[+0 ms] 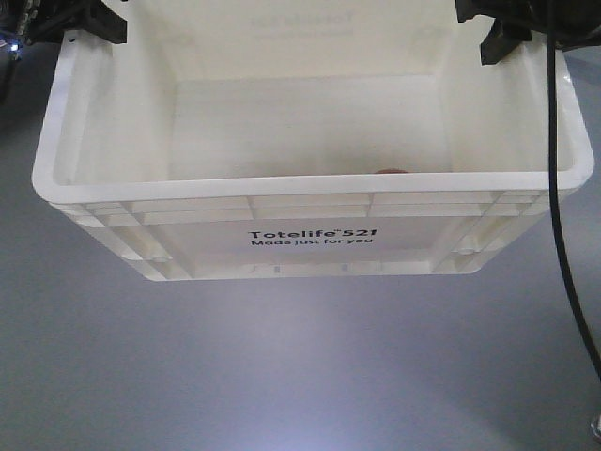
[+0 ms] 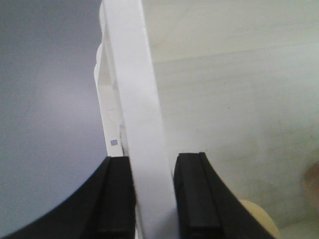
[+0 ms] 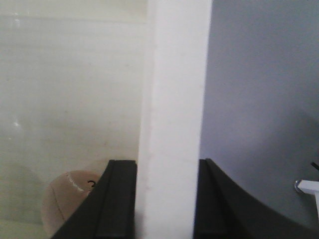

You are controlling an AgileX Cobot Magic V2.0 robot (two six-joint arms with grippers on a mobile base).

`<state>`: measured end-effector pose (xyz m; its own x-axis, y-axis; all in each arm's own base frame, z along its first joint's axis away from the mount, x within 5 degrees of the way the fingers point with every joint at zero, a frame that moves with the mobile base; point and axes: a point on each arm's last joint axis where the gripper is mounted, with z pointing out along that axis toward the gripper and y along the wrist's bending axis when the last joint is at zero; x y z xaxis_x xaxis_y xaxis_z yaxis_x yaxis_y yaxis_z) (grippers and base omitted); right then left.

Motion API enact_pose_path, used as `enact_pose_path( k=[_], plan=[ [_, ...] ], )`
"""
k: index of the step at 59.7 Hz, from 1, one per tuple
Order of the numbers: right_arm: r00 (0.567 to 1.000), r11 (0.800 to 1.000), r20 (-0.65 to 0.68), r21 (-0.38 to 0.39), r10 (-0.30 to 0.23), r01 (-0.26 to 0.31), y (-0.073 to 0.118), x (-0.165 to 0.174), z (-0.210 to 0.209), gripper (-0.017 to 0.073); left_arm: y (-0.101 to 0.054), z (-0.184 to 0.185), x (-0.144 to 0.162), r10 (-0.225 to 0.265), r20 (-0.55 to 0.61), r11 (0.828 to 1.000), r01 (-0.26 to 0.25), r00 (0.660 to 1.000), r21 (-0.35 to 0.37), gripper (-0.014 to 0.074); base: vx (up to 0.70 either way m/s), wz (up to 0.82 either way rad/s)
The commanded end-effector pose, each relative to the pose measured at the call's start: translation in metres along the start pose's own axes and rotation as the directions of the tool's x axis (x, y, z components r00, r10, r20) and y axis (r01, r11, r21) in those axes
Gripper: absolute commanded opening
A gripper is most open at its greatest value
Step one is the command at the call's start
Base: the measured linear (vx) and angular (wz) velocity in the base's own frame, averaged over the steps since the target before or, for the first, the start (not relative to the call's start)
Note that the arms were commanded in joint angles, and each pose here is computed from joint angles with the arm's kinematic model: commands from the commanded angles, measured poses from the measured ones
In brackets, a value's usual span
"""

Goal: Place moving items into box and shelve
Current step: 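Hold the tote while the base turns away from the table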

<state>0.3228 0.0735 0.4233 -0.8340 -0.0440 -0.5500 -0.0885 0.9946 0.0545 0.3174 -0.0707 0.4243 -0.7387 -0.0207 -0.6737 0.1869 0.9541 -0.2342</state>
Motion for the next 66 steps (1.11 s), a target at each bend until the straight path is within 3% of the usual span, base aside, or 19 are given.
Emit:
enact_pose_path(
  k=[1,66],
  plan=[
    [0.986,0.999,0.168,0.046,-0.019,0.011,-0.0101,-0.0071,-0.0378,-0.0005,-0.0042,-0.0387,-0.0175,0.041,0.219,0.999,-0.038,0.975,-0.018,0.0000,0.02,0.65],
    [0.990,0.999,0.139,0.051,-0.017,0.010,-0.0105,-0.0044,-0.0374,-0.0005,-0.0042,-0.0387,-0.0175,0.041,0.219,0.999,-0.038,0.975,-0.018,0.0000,0.10,0.63]
  ],
)
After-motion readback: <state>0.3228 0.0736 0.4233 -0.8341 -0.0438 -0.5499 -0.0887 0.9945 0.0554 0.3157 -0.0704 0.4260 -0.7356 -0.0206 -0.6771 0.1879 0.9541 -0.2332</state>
